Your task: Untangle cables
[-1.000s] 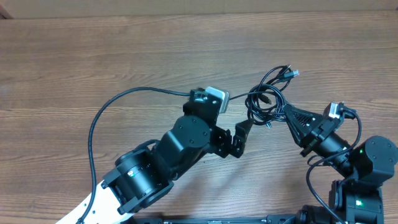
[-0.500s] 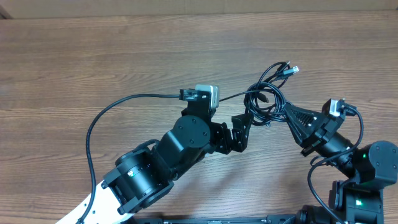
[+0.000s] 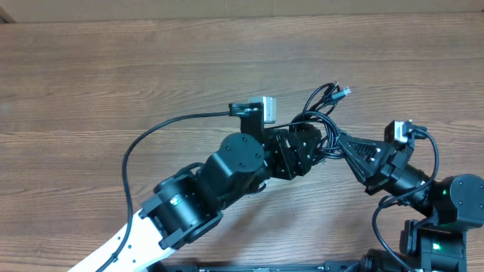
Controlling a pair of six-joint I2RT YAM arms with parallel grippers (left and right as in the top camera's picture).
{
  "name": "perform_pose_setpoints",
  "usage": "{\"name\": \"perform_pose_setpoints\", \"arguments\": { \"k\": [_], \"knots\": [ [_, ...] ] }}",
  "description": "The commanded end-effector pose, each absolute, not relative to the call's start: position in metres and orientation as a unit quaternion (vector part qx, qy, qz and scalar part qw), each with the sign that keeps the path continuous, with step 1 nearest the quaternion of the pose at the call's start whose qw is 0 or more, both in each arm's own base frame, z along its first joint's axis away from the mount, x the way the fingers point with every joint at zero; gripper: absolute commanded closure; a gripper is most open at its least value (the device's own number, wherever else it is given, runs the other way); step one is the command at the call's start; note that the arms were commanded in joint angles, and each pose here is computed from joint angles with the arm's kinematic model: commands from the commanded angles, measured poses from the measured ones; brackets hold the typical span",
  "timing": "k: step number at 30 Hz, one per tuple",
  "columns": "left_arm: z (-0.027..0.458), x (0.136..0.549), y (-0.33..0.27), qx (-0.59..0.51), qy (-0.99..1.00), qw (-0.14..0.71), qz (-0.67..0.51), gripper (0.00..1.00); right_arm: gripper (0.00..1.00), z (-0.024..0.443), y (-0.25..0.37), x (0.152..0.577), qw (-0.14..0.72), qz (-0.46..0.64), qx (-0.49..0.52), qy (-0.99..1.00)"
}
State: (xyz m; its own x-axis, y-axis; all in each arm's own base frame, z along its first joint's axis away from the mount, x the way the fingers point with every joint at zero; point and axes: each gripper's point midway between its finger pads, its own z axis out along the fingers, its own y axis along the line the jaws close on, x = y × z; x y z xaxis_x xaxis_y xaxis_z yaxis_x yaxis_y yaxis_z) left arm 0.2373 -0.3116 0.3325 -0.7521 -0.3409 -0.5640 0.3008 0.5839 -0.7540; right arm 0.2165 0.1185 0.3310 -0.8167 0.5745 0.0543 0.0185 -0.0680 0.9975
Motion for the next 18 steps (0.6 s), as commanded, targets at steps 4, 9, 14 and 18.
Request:
{"name": "perform_pose_setpoints", "arguments": {
  "k": [4,9,14,18],
  "knots": [
    [0.336,0.239,-0.321,-0.006,0.814,0.347,-0.466,0.56,0.96,0.336,0.122,0.21,0.2,0.697,0.205,0.657],
    [0.338,0.242,-0.319,-0.011,0.811,0.357,-0.463,0.8,0.96,0.336,0.124,0.207,0.201,0.696,0.193,0.662],
    [0.339,0.245,-0.317,-0.017,0.81,0.363,-0.46,0.96,0.89,0.335,0.125,0.207,0.222,0.689,0.168,0.669],
    [0.342,0.248,-0.317,-0.021,0.806,0.37,-0.461,0.96,0.29,0.334,0.125,0.207,0.256,0.676,0.135,0.678]
  ]
}}
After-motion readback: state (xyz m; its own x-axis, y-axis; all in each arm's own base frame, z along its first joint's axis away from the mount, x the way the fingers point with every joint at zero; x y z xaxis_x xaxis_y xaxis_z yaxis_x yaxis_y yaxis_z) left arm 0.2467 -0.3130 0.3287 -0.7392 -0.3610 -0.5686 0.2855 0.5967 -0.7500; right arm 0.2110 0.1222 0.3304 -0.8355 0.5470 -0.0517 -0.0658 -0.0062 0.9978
